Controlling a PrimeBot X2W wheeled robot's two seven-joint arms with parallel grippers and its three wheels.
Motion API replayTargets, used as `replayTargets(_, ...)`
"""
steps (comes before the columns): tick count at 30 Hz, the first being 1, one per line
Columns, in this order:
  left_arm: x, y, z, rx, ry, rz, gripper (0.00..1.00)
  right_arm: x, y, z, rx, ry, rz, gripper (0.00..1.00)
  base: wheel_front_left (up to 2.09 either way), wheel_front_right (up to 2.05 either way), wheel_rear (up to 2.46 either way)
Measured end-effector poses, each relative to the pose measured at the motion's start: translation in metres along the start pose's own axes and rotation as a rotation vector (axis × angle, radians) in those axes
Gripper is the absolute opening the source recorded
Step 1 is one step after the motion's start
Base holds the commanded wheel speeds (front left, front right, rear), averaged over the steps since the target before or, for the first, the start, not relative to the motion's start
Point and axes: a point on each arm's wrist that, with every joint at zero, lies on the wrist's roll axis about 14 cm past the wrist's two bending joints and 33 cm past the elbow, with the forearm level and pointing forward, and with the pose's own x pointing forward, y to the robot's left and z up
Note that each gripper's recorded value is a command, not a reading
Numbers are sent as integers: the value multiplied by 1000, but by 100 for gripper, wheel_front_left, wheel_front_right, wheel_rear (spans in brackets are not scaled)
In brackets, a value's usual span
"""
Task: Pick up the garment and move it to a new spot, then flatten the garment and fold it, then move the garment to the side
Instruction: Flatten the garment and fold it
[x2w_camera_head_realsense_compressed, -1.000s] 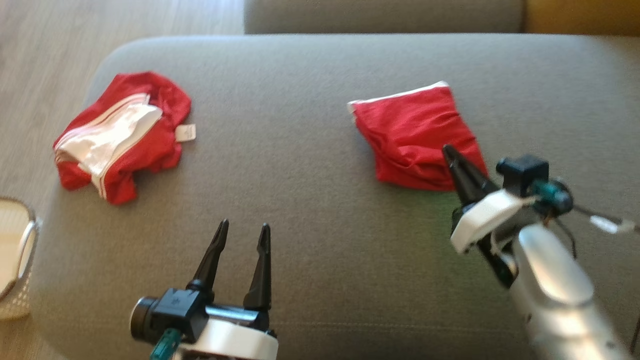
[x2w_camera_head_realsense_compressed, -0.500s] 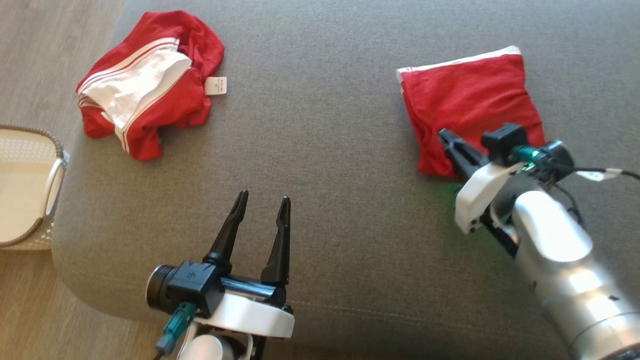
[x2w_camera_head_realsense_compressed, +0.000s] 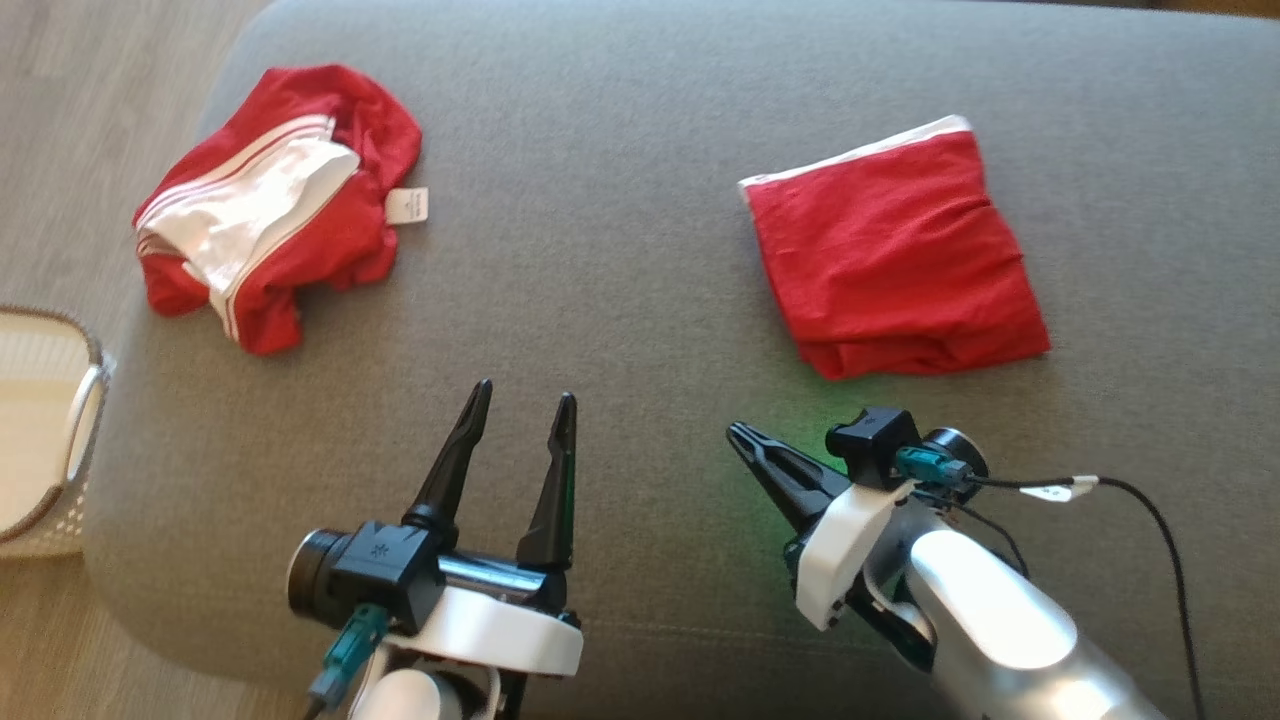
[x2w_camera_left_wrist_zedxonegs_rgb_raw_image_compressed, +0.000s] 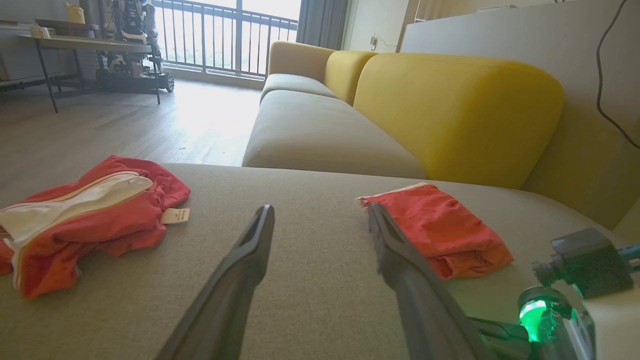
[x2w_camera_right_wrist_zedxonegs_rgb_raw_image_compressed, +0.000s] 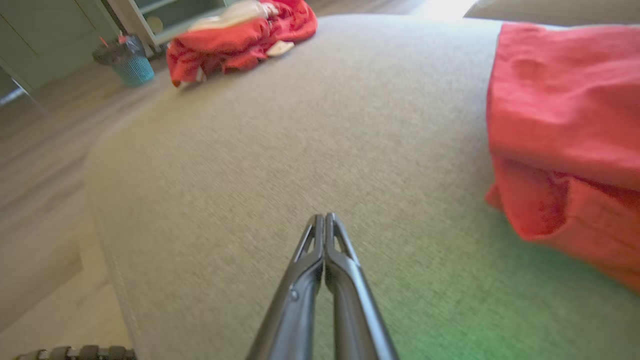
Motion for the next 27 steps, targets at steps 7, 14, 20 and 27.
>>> replayTargets(7,-6,0,1,-1,-3,12,100,-29,-34,61,53,-215,-140,100,0,0,0)
replayTargets(14,-8,-5,4,-10,-14,0,100,-104,-90,91,2,-369,-405,100,0,0,0)
replayTargets(20,-9,-8,6,-17,-18,-5,100,-160,-112,94,-14,-432,-573,100,0,0,0)
replayTargets(27,-10,-12,15,-15,-44,-25,100,-206,-109,78,-22,-438,-688,100,0,0,0)
